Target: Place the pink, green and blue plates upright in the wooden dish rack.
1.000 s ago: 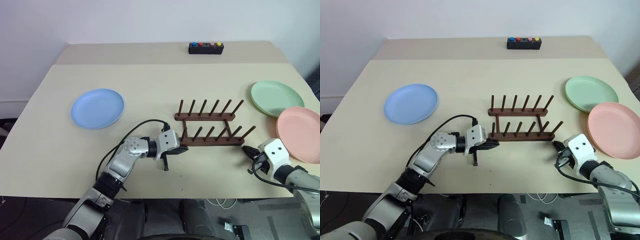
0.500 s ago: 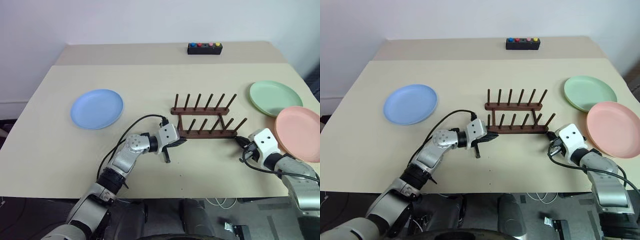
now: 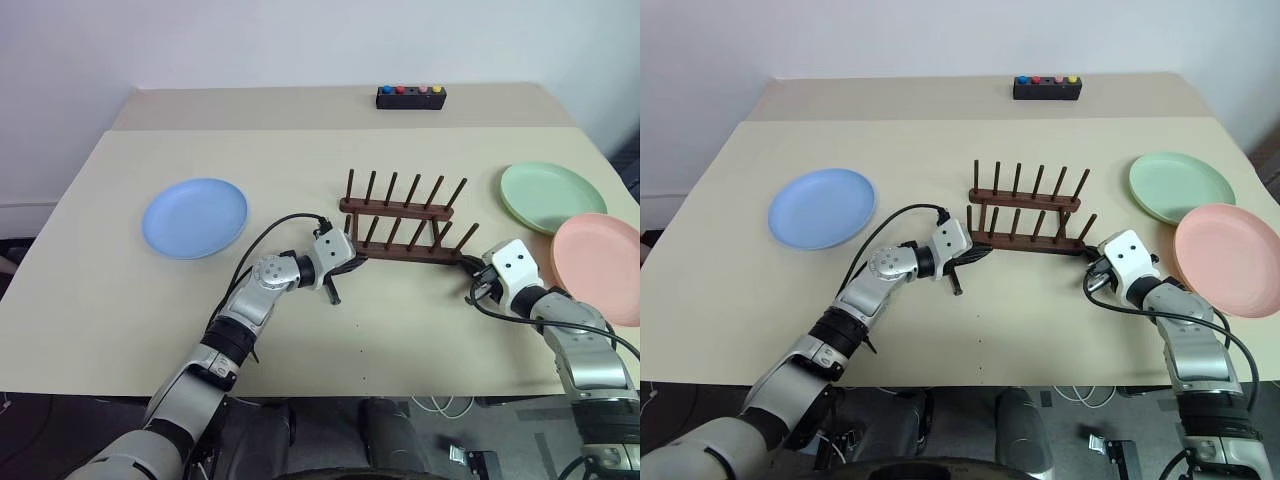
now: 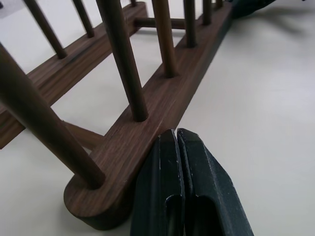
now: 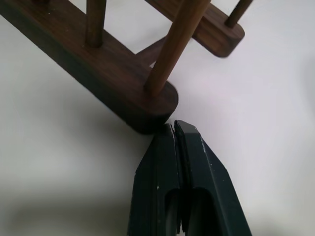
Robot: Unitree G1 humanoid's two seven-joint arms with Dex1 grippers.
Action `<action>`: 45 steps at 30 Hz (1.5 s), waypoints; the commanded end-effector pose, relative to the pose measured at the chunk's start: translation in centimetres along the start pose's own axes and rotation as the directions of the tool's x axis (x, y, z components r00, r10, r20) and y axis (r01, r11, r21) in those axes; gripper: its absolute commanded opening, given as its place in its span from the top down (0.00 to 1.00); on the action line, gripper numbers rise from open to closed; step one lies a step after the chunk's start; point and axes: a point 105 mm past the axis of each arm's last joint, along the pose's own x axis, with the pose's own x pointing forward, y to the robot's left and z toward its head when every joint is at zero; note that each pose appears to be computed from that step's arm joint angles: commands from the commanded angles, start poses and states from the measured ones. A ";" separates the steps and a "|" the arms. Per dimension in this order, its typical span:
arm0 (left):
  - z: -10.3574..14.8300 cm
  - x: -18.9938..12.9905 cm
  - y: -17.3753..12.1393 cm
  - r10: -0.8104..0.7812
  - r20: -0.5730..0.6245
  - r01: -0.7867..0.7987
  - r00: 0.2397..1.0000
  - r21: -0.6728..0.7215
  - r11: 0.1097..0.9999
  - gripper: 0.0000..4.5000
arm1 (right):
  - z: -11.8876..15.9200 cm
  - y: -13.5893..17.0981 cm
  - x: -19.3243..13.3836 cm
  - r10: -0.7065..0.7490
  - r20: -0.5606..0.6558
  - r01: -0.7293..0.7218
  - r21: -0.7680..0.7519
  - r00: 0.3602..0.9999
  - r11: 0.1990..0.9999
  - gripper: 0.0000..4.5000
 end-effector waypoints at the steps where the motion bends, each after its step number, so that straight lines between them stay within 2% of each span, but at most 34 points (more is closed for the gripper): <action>1: -0.6 -0.2 0.3 0.016 -0.022 -0.016 1.000 -0.003 1.000 0.99 | 0.9 -0.5 0.1 -0.022 0.037 0.023 -0.013 0.999 1.000 1.00; 9: -0.3 -0.4 -0.3 -0.012 -0.002 0.012 1.000 -0.012 1.000 0.99 | 0.9 -0.3 -1.9 0.004 0.029 -0.004 -0.012 1.000 1.000 1.00; 13: -0.5 -0.6 -0.5 -0.018 -0.005 0.018 1.000 -0.013 1.000 0.99 | 1.3 2.1 -3.0 0.131 0.043 -0.131 -0.005 0.990 0.991 1.00; 16: -0.4 -0.5 -0.5 -0.020 -0.006 0.020 1.000 -0.013 1.000 0.99 | 1.6 2.9 -2.9 0.166 0.050 -0.166 0.002 0.985 0.986 1.00; 22: -0.3 -0.4 -0.7 -0.026 -0.002 0.026 1.000 -0.012 1.000 0.99 | 2.5 3.2 -0.6 0.143 0.080 -0.143 -0.003 0.986 0.990 1.00; 28: -0.4 -0.6 -0.6 -0.020 -0.006 0.020 1.000 -0.008 1.000 0.99 | 2.1 2.2 1.1 0.089 0.068 -0.089 0.002 0.994 0.996 1.00; 39: -0.6 -0.7 0.0 0.016 -0.018 -0.016 1.000 0.004 1.000 0.99 | 1.6 1.1 1.7 0.049 0.063 -0.049 -0.001 0.997 0.999 1.00; 45: -0.6 -0.7 0.3 0.035 -0.018 -0.035 0.999 0.009 0.999 0.99 | 1.7 1.1 0.4 0.062 0.068 -0.061 -0.015 0.996 0.998 1.00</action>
